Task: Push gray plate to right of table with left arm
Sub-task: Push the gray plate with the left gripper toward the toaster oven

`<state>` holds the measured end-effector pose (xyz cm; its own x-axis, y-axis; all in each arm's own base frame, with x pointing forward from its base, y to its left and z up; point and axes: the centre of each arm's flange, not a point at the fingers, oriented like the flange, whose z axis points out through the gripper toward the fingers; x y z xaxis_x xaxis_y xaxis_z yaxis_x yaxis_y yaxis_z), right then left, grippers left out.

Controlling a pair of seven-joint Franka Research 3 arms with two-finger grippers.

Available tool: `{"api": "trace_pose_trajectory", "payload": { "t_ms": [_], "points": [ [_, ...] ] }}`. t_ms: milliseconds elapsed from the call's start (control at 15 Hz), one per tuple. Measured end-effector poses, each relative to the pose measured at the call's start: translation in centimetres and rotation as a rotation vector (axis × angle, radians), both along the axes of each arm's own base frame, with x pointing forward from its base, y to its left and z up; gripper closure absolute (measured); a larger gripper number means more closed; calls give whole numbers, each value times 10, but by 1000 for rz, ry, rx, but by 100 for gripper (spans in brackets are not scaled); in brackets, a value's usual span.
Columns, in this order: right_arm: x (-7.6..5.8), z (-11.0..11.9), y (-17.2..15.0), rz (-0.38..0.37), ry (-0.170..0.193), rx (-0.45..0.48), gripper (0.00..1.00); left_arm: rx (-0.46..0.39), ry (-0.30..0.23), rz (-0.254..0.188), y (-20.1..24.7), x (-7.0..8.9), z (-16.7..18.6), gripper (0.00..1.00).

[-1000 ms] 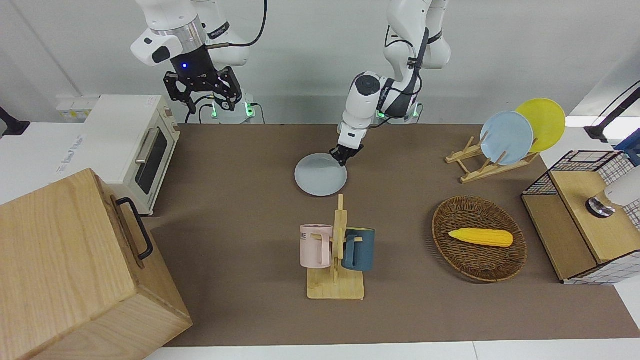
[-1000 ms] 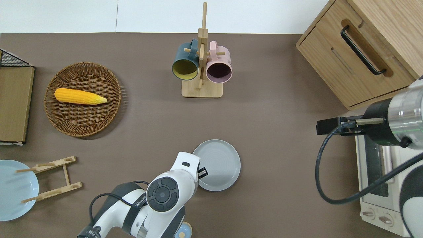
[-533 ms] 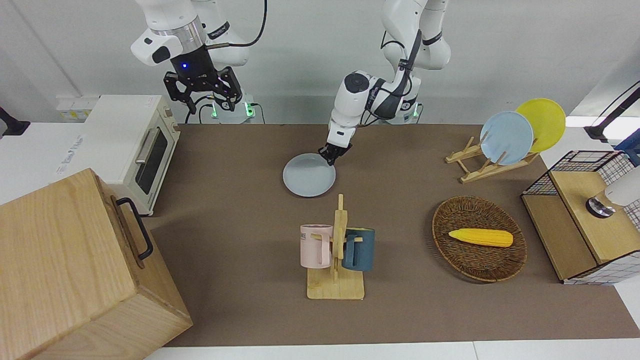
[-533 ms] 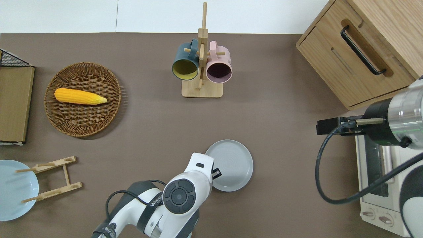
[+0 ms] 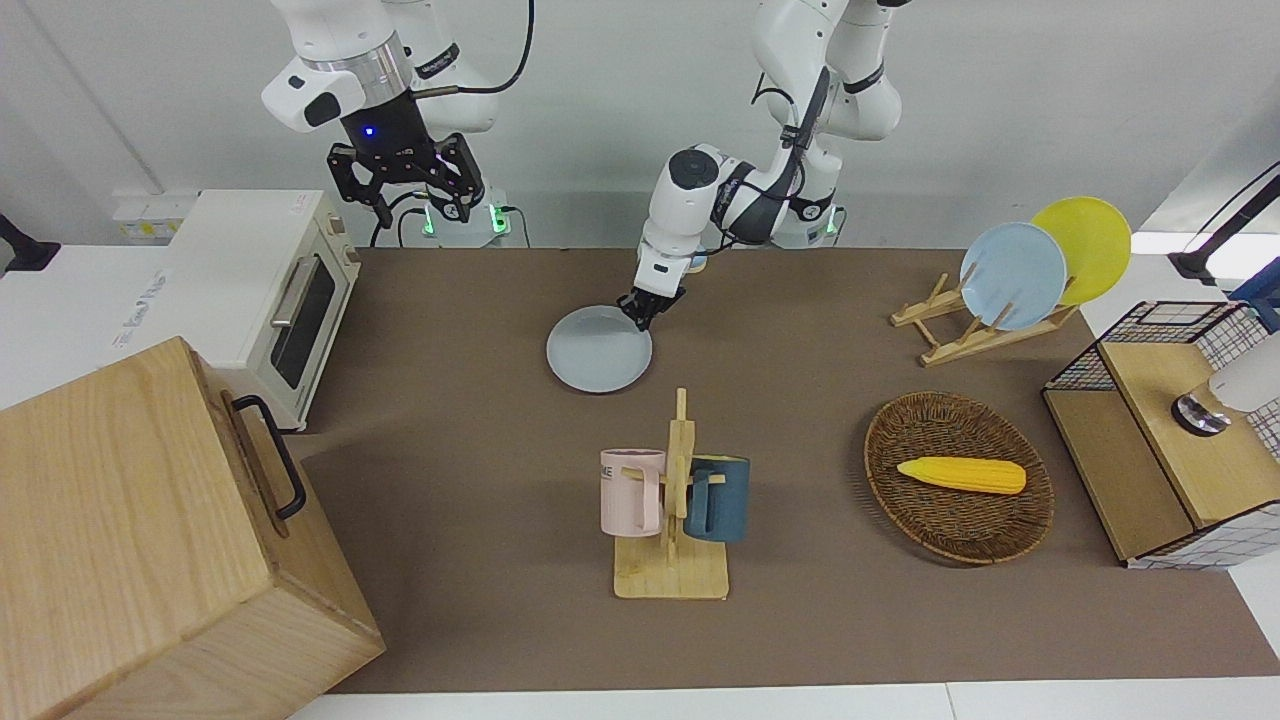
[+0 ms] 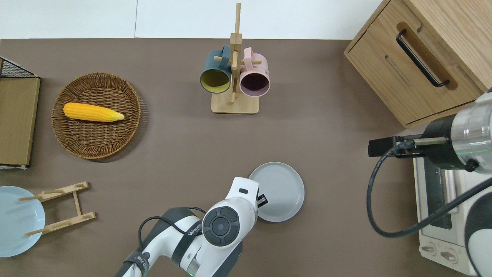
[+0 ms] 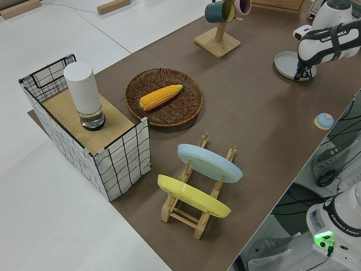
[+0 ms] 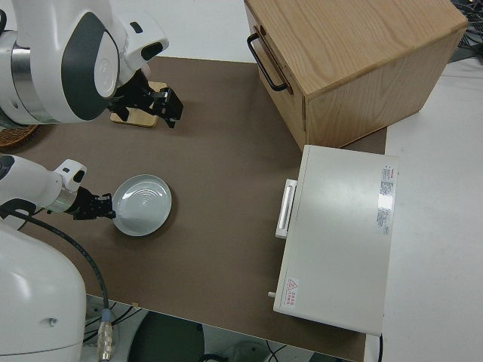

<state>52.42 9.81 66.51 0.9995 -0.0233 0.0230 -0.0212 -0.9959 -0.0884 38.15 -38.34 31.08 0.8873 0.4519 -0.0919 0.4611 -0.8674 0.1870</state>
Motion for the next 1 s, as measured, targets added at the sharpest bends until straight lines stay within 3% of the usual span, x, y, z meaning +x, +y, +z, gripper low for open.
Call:
{"api": "trace_pose_trajectory", "payload": {
  "t_ms": [600,667,1000],
  "points": [
    [0,0,0,0,0,0,0,-6,-11,-14,-16,-2,3,93],
    [0,0,0,0,0,0,0,-6,-12,-16,-16,-1,2,88],
    [0,0,0,0,0,0,0,-1,-19,-25,-17,0,3,38]
  ]
}}
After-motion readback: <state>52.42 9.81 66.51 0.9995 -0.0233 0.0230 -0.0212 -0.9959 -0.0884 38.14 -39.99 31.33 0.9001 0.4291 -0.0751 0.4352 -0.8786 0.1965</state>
